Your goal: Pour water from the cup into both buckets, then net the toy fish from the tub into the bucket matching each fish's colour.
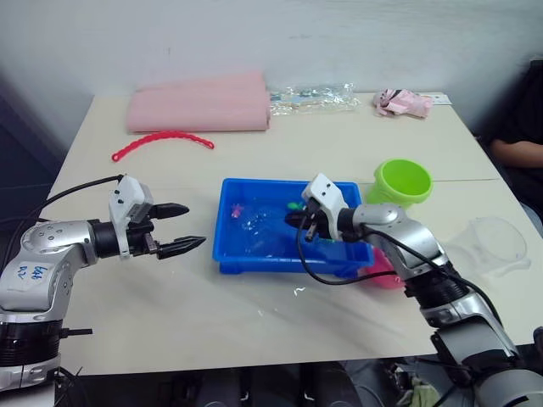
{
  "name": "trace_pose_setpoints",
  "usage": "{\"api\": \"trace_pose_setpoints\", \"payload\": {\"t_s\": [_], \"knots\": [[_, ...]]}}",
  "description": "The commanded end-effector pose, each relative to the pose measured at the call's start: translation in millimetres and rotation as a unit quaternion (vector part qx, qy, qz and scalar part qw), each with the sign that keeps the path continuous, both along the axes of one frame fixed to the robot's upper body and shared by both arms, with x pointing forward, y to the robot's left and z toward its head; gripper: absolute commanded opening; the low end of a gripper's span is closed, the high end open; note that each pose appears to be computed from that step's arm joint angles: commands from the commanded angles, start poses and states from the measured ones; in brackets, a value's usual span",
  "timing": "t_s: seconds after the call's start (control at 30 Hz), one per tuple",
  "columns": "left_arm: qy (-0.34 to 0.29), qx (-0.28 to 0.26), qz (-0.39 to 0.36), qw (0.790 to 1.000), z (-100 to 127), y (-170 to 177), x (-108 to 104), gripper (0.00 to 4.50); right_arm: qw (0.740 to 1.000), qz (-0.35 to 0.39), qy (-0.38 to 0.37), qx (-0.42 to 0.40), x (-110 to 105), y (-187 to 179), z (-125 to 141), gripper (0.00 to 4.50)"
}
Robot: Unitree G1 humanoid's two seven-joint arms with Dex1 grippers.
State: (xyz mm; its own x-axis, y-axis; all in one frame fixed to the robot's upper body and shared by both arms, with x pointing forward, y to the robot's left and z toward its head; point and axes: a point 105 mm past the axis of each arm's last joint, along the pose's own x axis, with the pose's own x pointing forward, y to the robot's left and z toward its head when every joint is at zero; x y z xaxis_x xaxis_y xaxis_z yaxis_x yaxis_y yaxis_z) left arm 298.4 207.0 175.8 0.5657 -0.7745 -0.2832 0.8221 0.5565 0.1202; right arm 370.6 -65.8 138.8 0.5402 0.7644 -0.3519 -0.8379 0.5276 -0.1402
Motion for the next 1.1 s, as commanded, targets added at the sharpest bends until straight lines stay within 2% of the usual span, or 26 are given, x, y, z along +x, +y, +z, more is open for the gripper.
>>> {"api": "trace_pose_setpoints", "payload": {"t_s": [0.03, 0.33, 0.53, 0.67, 0.9, 1.1], "knots": [[-0.03, -0.003, -0.01, 0.999, 15.4, -3.8, 2.9, 4.47, 0.999, -0.006, -0.031, 0.043, 1.7, 0.1, 27.2, 0.0], [-0.042, -0.023, -0.051, 0.998, 27.6, -22.5, 16.3, 4.47, 0.997, 0.028, 0.0, 0.079, -35.4, -9.2, 36.5, 0.0], [-0.05, -0.024, -0.095, 0.994, 34.6, -36.8, 25.3, 4.47, 0.995, 0.028, -0.097, 0.001, -55.2, -40.1, 41.5, 0.0], [-0.037, -0.039, -0.16, 0.986, 36.9, -59.9, 24.3, 4.47, 0.994, 0.013, -0.106, 0.012, -80.5, -67.4, 55.4, 0.0], [-0.029, -0.047, -0.245, 0.968, 33.3, -97.6, 28.8, 4.47, 0.988, -0.07, -0.133, 0.015, -122.4, -112.3, 75.9, 0.0], [-0.018, -0.049, -0.311, 0.949, 27.5, -123.5, 28.6, 4.47, 0.979, -0.143, -0.144, 0.002, -154.2, -143.3, 82.5, 0.0]]}}
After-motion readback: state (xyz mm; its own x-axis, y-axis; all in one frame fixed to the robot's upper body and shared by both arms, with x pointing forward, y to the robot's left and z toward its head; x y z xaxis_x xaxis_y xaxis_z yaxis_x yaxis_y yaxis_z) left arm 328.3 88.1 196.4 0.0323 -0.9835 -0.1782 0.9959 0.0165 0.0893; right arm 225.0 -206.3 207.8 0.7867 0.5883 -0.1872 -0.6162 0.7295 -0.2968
